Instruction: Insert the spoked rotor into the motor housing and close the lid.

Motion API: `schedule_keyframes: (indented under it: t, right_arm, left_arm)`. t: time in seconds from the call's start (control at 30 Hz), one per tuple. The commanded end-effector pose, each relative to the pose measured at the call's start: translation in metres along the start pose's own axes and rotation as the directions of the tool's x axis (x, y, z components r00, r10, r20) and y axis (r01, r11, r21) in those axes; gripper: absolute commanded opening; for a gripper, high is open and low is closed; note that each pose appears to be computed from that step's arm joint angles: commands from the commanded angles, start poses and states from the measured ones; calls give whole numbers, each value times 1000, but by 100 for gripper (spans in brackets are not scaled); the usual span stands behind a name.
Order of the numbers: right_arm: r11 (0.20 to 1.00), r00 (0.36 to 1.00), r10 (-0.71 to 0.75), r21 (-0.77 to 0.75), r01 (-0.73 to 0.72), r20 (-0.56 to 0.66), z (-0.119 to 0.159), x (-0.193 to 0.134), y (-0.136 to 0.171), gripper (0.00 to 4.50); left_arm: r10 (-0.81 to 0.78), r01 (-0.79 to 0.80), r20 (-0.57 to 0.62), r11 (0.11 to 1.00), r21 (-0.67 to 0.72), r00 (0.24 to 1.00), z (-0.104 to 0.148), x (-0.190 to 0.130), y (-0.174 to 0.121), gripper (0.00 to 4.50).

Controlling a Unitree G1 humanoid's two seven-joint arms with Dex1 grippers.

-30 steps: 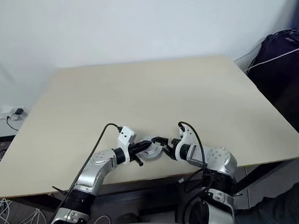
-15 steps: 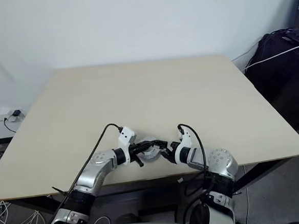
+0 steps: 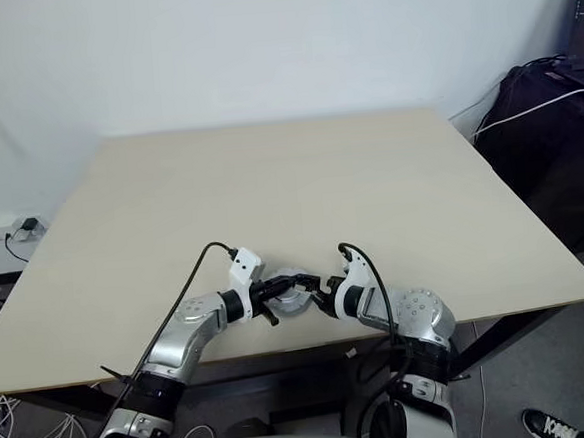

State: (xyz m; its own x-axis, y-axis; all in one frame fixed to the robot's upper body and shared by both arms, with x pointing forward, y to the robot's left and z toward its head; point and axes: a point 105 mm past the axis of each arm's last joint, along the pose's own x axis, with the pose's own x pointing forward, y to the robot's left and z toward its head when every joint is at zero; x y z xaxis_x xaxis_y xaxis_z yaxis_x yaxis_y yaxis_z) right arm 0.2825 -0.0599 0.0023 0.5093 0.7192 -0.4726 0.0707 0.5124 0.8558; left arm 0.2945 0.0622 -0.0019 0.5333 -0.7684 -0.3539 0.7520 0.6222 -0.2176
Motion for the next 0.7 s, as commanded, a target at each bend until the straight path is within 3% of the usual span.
schedule_keyframes:
  t: [0.03, 0.4, 0.7]
  right_arm:
    - [981, 982, 190, 42, -190, 0, -13, 15, 40, 448]
    - [960, 960, 279, -10, -279, -19, -13, 8, 54, 448]
    - [964, 963, 263, -18, -264, -54, -18, 8, 53, 184]
  left_arm:
    - [-34, 33, -43, 999, -24, 998, -12, 3, -9, 0]
    - [-40, 39, -42, 999, -23, 998, -11, 4, -10, 0]
    - [-35, 34, -42, 999, -28, 999, -13, 3, -10, 0]
